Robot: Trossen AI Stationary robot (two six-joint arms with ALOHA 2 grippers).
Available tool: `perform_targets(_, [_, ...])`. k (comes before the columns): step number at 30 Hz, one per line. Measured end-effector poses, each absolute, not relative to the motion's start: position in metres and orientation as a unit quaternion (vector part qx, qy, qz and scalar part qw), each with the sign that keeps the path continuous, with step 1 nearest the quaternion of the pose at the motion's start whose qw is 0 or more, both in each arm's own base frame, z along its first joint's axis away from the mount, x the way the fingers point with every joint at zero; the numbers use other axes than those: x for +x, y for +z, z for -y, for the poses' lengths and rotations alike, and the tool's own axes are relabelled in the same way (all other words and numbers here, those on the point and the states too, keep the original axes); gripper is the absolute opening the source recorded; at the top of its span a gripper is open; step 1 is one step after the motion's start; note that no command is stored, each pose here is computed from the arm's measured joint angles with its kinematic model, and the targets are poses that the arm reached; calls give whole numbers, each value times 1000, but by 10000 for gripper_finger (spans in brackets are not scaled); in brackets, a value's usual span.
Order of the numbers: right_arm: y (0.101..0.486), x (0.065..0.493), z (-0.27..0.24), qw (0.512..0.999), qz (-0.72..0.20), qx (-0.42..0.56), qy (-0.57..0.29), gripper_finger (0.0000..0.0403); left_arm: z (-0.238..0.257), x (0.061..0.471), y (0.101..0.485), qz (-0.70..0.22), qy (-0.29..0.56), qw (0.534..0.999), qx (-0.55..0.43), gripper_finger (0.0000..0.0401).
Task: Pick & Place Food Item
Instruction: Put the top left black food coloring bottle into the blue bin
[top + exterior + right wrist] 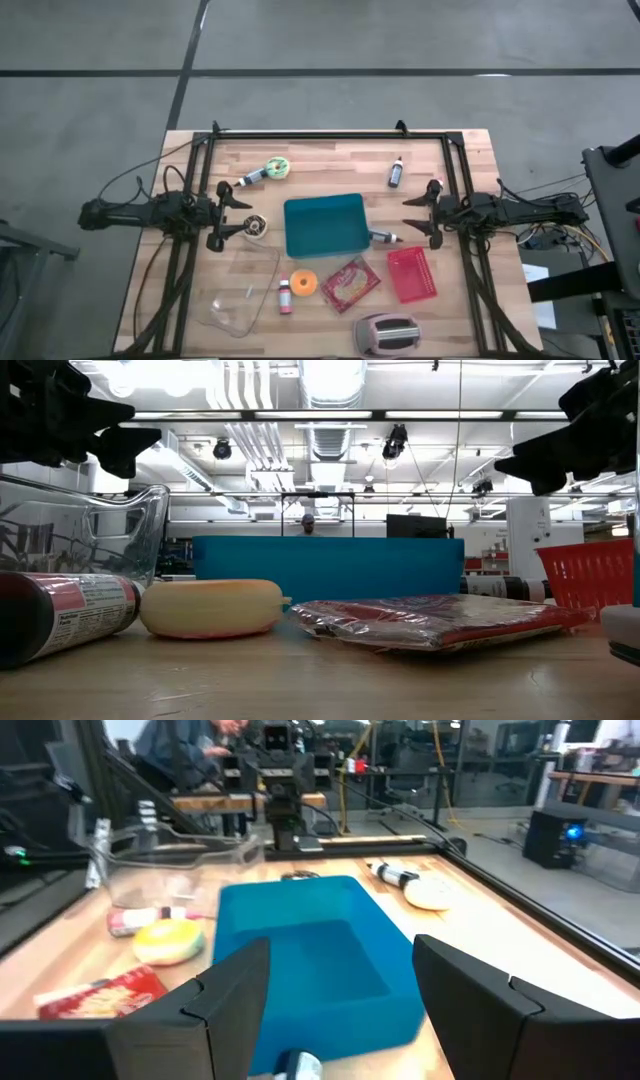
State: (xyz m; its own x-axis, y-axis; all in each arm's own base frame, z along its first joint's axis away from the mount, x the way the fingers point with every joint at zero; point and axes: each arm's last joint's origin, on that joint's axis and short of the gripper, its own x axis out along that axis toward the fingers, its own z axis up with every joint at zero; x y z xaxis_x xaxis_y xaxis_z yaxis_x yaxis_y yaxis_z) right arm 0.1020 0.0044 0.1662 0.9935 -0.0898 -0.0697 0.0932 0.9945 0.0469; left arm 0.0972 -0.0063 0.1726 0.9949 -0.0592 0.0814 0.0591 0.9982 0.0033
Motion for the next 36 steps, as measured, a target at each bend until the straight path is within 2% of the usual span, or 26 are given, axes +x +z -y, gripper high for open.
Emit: perform_targets(36, [165,104,-5,998,-39,33,-47,237,6,97,172,39,-30,999,-7,261])
